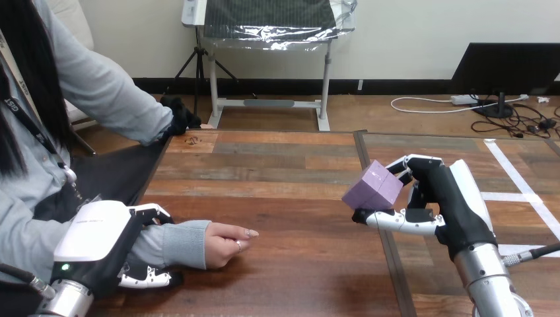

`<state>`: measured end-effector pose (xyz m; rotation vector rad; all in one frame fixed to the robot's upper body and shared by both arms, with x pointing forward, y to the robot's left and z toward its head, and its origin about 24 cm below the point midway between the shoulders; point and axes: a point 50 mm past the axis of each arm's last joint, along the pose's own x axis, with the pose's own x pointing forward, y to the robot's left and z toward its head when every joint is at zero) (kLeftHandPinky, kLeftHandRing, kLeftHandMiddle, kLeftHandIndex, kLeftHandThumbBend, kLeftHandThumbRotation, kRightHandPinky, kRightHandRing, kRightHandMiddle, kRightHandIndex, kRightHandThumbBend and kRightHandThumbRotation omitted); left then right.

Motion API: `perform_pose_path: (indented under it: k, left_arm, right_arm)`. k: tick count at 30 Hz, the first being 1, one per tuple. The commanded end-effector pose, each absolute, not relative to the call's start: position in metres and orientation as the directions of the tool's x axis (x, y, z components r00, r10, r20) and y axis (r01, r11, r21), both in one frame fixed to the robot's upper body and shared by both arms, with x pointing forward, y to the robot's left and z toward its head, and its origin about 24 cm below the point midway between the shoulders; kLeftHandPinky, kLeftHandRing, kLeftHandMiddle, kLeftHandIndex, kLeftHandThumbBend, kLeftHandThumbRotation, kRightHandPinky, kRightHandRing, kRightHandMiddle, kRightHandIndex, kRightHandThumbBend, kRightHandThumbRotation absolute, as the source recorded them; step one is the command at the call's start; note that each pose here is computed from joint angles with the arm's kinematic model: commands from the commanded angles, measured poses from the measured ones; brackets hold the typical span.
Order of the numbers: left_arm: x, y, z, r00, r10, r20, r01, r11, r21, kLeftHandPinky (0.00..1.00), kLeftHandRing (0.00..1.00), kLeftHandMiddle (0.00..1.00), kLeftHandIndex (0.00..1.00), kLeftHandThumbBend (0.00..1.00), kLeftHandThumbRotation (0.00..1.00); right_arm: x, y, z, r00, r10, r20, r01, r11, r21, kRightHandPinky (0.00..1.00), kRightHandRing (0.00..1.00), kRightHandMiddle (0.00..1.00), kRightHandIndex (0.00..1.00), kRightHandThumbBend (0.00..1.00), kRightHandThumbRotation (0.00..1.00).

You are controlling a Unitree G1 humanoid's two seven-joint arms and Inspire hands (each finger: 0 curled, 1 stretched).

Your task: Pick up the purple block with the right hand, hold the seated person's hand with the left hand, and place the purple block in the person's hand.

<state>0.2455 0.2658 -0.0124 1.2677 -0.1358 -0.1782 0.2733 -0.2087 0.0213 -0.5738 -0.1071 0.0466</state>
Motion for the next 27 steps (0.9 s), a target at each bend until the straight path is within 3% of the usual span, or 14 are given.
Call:
perform_pose_path:
  k: [1, 27]
  left_arm:
    - [0.261, 0.258, -0.005, 0.977, -0.208, 0.049, 0.020, 0.315, 0.949, 0.45, 0.47, 0.51, 0.55, 1.00, 0.25]
    - [0.269, 0.245, -0.005, 0.975, -0.206, 0.082, -0.008, 0.336, 0.942, 0.35, 0.35, 0.40, 0.43, 0.99, 0.26]
  right_arm:
    - [0.284, -0.203, 0.041, 0.981, 0.068, 0.183, 0.039, 0.852, -0.523, 0.05, 0.09, 0.14, 0.17, 0.33, 0.00]
    - [0.285, -0.193, 0.029, 0.990, 0.076, 0.122, -0.004, 0.862, -0.506, 0.05, 0.09, 0.15, 0.18, 0.33, 0.00]
